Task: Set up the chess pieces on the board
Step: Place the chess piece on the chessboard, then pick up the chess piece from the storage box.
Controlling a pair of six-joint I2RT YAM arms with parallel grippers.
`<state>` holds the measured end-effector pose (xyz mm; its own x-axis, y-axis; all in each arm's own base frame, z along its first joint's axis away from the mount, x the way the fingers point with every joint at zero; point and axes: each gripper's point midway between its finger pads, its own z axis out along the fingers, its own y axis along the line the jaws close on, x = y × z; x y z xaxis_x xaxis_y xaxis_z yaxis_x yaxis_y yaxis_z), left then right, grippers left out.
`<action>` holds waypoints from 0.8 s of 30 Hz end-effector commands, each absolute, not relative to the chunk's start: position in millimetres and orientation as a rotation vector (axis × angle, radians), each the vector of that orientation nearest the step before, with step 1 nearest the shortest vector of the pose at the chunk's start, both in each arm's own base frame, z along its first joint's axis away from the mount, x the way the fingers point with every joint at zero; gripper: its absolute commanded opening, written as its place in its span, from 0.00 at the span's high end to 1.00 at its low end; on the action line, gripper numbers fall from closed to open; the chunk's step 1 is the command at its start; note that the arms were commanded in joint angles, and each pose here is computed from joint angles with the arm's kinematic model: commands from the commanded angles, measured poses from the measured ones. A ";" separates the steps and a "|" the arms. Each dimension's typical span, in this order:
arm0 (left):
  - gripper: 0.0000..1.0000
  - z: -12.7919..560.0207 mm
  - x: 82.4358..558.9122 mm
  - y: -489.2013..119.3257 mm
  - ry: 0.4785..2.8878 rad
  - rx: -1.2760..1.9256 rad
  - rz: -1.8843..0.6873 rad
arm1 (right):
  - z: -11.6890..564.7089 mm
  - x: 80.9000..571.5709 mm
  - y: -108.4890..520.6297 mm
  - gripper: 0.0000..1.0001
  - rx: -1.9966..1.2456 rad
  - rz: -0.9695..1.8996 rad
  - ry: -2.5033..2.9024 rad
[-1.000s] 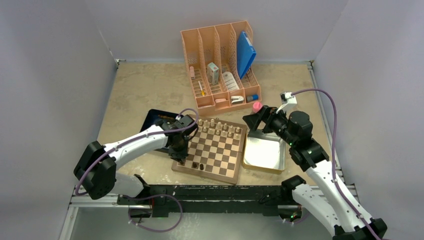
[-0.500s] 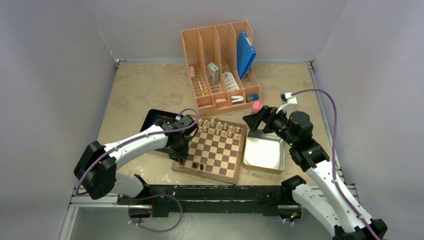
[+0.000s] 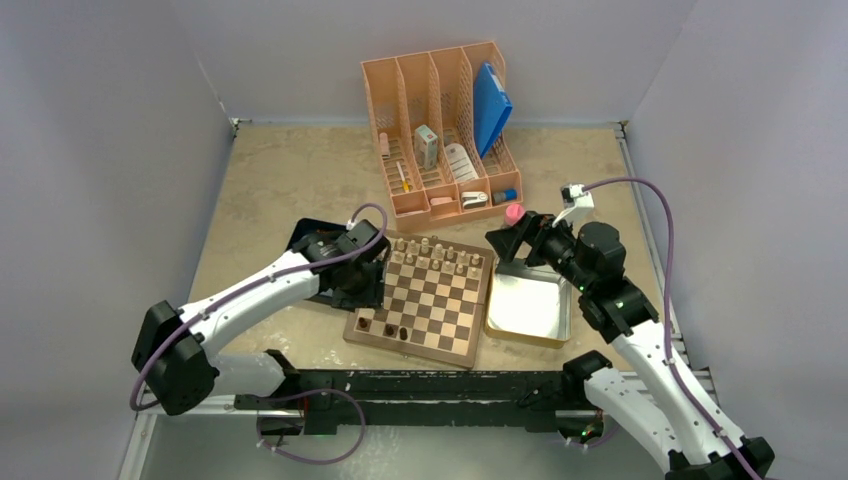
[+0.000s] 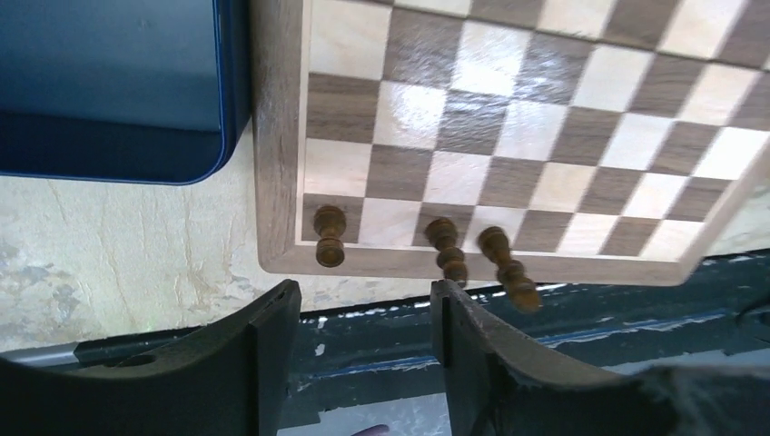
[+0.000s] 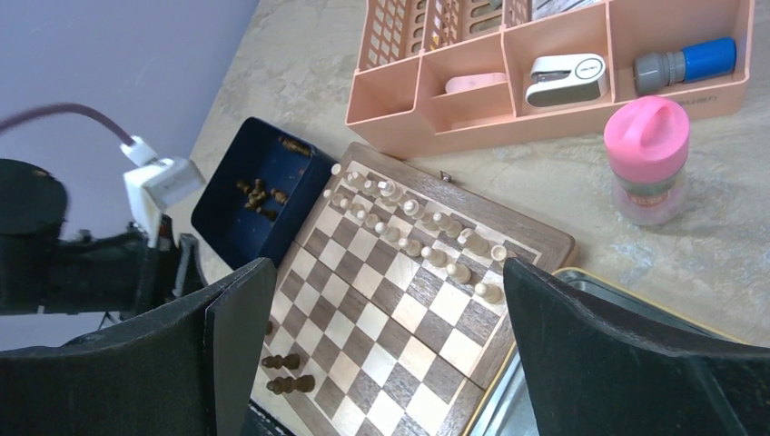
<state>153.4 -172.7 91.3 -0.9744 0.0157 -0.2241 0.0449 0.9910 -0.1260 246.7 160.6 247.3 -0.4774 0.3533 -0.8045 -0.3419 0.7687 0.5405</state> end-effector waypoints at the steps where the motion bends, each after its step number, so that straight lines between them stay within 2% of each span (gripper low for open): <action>1: 0.44 130.2 176.2 -179.2 2.764 0.018 -0.245 | 272.6 252.5 163.4 0.02 -0.023 0.831 1.818; 7: 0.41 158.4 206.3 -165.9 2.644 -0.030 -0.134 | 274.5 250.6 163.9 0.03 -0.020 0.842 1.815; 16: 0.51 170.6 270.7 -112.6 2.536 -0.175 -0.103 | 272.2 245.0 163.7 0.03 -0.017 0.859 1.816; 24: 0.61 142.6 302.4 -85.6 2.600 -0.232 -0.112 | 271.4 244.1 166.0 0.03 -0.023 0.874 1.818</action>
